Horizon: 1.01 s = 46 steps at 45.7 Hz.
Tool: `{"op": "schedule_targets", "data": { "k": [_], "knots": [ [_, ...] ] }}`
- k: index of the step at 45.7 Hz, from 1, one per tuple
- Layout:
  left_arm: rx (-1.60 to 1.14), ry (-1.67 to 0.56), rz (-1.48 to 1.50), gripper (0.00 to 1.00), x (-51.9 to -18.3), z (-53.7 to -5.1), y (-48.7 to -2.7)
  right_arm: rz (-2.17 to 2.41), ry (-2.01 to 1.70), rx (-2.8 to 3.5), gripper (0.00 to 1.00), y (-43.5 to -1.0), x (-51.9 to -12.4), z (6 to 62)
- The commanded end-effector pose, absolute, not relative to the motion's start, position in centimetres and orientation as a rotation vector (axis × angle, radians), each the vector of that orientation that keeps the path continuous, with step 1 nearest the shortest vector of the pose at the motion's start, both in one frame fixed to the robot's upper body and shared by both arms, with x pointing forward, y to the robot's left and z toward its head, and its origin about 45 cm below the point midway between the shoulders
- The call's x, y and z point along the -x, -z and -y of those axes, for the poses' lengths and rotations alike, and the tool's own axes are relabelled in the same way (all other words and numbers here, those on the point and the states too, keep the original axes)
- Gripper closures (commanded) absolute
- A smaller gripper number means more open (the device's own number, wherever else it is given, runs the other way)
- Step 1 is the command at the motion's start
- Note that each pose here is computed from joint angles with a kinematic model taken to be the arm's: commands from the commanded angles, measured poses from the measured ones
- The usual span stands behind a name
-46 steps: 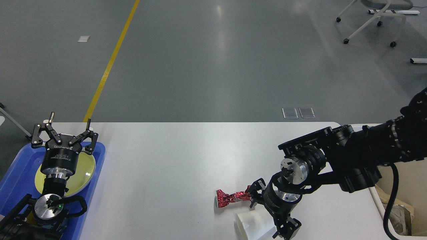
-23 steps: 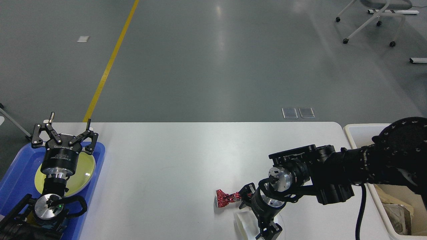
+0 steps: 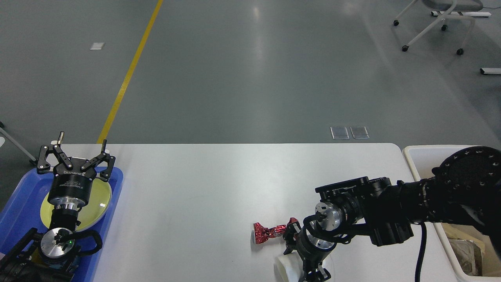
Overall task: Tidy desktop
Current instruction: 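Lower the right gripper onto the paper cup rim and grasp it, then lift the paper cup toward the white bin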
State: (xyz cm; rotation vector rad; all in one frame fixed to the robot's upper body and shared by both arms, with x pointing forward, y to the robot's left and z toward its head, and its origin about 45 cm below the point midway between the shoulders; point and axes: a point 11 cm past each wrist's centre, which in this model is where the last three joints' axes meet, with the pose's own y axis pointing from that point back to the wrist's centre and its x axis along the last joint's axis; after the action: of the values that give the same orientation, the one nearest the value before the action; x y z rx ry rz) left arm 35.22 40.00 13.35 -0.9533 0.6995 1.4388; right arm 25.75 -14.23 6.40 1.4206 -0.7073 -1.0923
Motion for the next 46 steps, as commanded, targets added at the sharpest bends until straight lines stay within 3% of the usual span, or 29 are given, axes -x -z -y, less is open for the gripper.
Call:
{"op": "schedule_targets", "data": {
  "k": [1,8,24,46],
  "knots": [
    [0.953,-1.439,-0.699,0.04,-35.2,-40.0,-13.4,0.712,1.095,-1.414,0.81,-6.4,-25.8,14.4],
    [0.953,-1.439,-0.699,0.04,-35.2,-40.0,-13.4,0.743,1.072,-1.398,1.00,-6.4,-26.1,14.8],
    [0.953,-1.439,-0.699,0.04,-35.2,-40.0,-13.4,0.714,0.947,-1.398,1.00,-9.0,-27.0,15.9],
    [0.954,-1.439,-0.700,0.04,-35.2,-40.0,-13.4,0.284,0.662,-1.594,1.00,-21.9,-26.8,16.0]
  ]
}}
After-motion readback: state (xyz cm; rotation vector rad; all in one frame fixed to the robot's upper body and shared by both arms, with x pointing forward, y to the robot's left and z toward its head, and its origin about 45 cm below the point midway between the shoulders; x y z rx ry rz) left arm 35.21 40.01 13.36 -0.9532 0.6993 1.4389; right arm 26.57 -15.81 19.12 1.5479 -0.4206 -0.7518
